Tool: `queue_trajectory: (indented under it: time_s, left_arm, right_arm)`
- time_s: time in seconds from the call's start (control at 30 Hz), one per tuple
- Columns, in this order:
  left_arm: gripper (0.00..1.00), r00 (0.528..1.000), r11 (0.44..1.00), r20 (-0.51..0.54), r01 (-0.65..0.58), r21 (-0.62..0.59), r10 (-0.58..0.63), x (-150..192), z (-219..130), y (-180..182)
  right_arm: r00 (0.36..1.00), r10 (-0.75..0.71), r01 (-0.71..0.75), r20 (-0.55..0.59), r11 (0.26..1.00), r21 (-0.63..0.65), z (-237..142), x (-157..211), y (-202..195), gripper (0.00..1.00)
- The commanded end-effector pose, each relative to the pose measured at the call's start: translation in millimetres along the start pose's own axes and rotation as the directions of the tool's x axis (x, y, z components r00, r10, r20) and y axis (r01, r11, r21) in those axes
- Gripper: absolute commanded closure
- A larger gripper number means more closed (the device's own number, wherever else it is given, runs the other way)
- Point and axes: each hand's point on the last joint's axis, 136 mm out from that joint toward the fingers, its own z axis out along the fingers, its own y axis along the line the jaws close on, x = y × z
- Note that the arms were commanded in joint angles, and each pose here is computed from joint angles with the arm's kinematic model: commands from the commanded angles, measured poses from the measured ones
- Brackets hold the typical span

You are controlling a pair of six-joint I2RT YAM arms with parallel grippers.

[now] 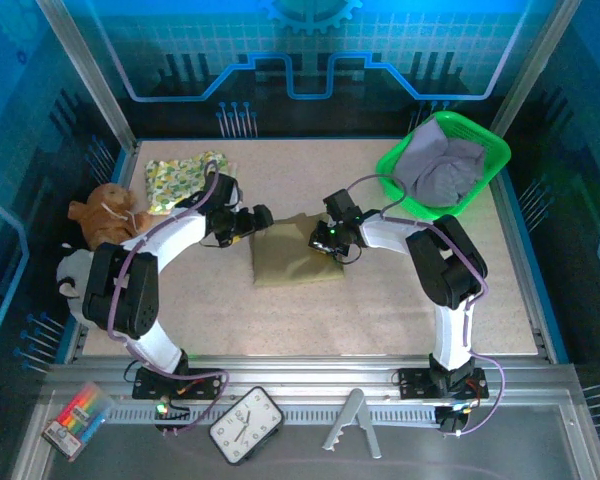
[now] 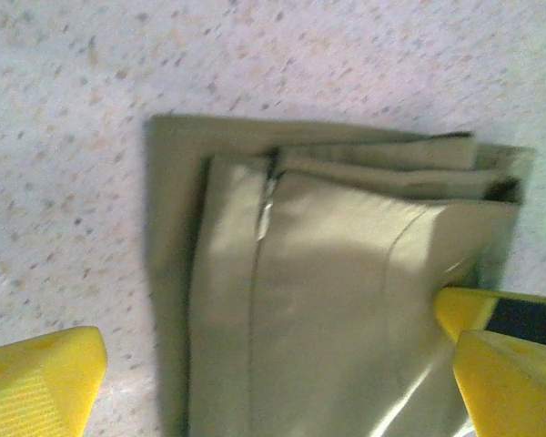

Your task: Fold and stack the skirts

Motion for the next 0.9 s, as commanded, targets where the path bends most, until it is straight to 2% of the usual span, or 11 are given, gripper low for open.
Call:
queue_trajectory:
  time_s: [0.0, 0.1, 0.3, 0.33, 0.37, 0.4, 0.63, 0.73, 0.87]
  left_arm:
    - [0.01, 0.998, 0.998, -0.068, -0.004, -0.068, 0.0, 23, 4, 21]
    - [0.01, 0.997, 0.998, -0.08, 0.016, -0.066, -0.021, 28, 4, 21]
    - [0.01, 0.997, 0.997, -0.039, 0.069, -0.015, -0.07, 28, -10, 4]
    - [0.01, 0.996, 0.997, -0.032, 0.08, -0.001, -0.08, 29, -13, -1]
    - [0.01, 0.995, 0.995, -0.018, 0.098, 0.017, -0.097, 28, -17, -6]
    - [0.01, 0.992, 0.992, -0.007, 0.124, 0.032, -0.124, 27, -20, -10]
    - [0.01, 0.943, 0.923, 0.044, 0.313, 0.224, -0.331, 31, -33, -38]
    - [0.01, 0.915, 0.874, 0.028, 0.376, 0.309, -0.403, 37, -32, -50]
    - [0.01, 0.874, 0.779, -0.041, 0.452, 0.435, -0.484, 42, -26, -71]
  right_arm:
    - [0.998, 0.05, -0.046, -0.042, 0.995, 0.085, 3, 15, -27, 0.72]
    - [1.0, 0.027, -0.026, -0.012, 0.998, 0.059, -11, 10, -14, 0.6]
    - [0.997, -0.052, 0.051, 0.06, 0.999, 0.014, -46, -6, 20, 0.42]
    - [0.996, -0.062, 0.062, 0.066, 0.998, 0.007, -50, -8, 24, 0.32]
    - [0.994, -0.074, 0.075, 0.076, 0.997, -0.001, -53, -12, 29, 0.13]
    - [0.993, -0.085, 0.086, 0.084, 0.996, -0.012, -56, -14, 34, 0.0]
    - [0.989, -0.108, 0.12, 0.099, 0.984, -0.13, -63, -33, 70, 0.0]
    - [0.993, -0.086, 0.1, 0.082, 0.977, -0.191, -62, -41, 82, 0.0]
    - [0.998, -0.049, 0.058, 0.048, 0.975, -0.215, -55, -48, 91, 0.0]
